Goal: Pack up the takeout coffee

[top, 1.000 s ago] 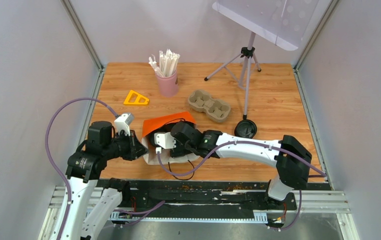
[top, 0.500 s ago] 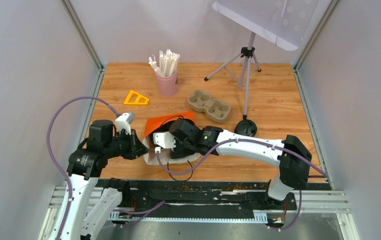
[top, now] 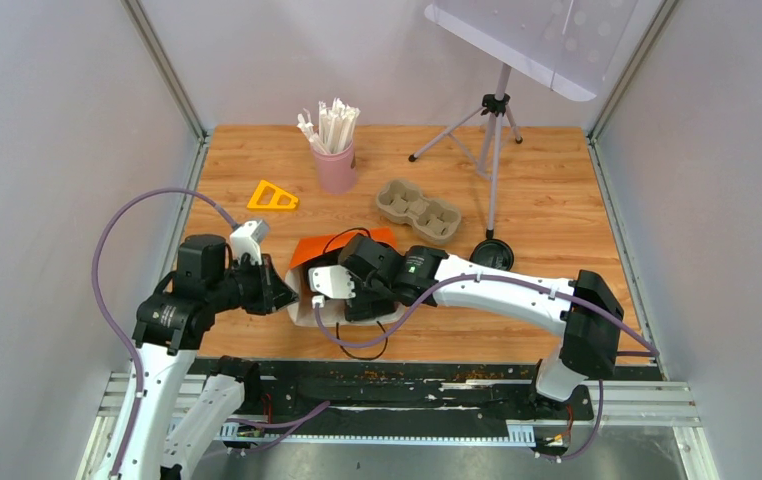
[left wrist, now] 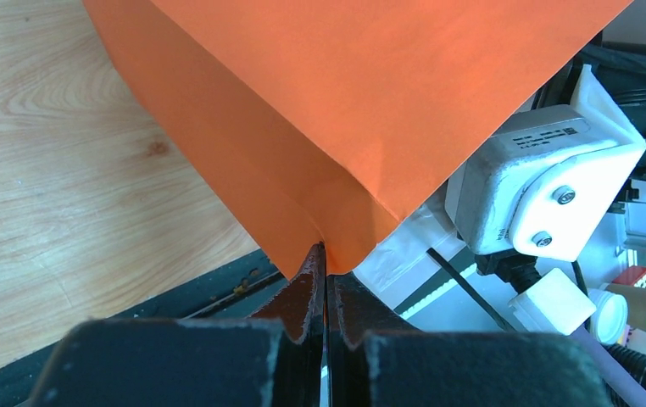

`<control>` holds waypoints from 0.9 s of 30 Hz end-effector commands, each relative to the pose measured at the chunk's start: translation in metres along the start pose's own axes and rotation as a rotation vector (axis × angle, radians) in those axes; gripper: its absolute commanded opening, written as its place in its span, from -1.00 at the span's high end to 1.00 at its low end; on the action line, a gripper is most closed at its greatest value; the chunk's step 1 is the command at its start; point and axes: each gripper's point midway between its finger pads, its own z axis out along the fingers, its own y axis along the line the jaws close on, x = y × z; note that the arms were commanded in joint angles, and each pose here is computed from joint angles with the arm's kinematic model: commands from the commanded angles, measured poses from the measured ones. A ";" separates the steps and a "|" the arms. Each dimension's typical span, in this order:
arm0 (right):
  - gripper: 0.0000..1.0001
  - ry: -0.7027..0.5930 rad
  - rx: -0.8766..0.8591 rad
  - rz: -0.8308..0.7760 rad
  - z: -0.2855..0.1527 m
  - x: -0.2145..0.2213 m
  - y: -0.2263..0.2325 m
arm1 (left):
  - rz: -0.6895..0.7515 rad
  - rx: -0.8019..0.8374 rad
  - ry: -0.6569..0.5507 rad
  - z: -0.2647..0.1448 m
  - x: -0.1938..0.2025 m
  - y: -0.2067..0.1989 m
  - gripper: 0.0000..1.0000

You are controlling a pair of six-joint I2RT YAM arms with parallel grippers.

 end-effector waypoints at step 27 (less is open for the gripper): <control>-0.33 -0.161 -0.044 0.101 -0.068 -0.051 -0.019 | -0.089 0.051 -0.009 -0.012 -0.022 -0.025 0.97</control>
